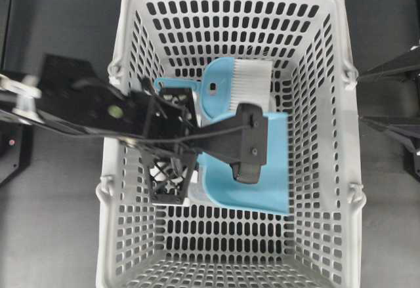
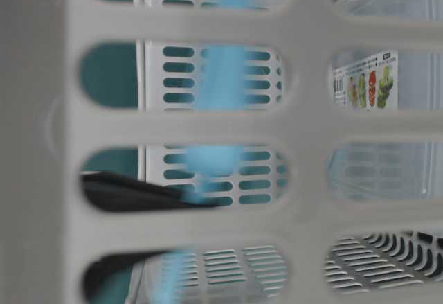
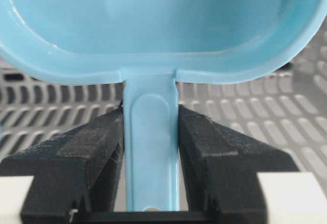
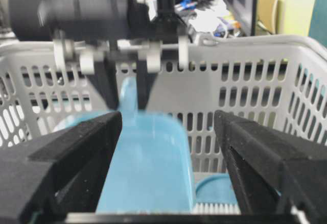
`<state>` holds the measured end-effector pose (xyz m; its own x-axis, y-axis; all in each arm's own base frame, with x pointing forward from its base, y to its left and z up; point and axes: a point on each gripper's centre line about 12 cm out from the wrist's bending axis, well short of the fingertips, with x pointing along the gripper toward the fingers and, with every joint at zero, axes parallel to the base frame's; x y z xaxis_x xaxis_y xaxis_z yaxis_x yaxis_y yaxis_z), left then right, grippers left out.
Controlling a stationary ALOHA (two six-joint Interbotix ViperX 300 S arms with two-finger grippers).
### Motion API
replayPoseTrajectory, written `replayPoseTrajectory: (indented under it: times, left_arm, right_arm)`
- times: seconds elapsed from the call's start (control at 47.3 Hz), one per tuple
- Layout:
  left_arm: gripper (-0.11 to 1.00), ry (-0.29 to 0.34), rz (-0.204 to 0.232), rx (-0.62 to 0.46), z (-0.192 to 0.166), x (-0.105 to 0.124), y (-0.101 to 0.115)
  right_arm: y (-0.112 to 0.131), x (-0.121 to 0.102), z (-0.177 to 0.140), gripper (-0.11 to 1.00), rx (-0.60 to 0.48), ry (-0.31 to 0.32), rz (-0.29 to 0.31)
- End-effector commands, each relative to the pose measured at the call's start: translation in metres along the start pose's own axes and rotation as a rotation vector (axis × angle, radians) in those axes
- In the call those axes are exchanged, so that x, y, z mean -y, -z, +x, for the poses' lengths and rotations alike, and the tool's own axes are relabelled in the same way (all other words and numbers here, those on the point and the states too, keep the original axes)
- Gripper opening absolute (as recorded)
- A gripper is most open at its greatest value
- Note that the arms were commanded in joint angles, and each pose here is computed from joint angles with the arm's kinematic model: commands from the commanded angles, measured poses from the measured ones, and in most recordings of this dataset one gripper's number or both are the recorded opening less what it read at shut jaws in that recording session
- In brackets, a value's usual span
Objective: Pick up the dustpan from the shopping basket with the left arm.
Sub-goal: 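Close the left gripper on the dustpan handle and lift, then hold the dustpan raised above the basket with the left gripper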
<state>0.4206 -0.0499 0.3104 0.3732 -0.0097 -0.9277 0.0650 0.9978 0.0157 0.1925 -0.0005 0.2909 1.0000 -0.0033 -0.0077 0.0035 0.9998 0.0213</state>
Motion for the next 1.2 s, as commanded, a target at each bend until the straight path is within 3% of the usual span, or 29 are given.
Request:
replayPoseTrajectory:
  times: [0.0,0.232,1.183]
  left_arm:
    - [0.3,0.001,0.006,0.104,-0.051,-0.002,-0.012]
    - [0.3,-0.007,-0.007,0.135,-0.095,-0.011,-0.02]
    - [0.3,-0.009,-0.012,0.09,-0.081,-0.011,-0.014]
  right_arm:
    - [-0.005,0.0,0.001,0.71,0.012,-0.001,0.005]
    - [-0.005,0.0,0.001,0.71,0.012,-0.001,0.005]
    - [-0.004,0.0,0.001,0.71,0.014,-0.001,0.006]
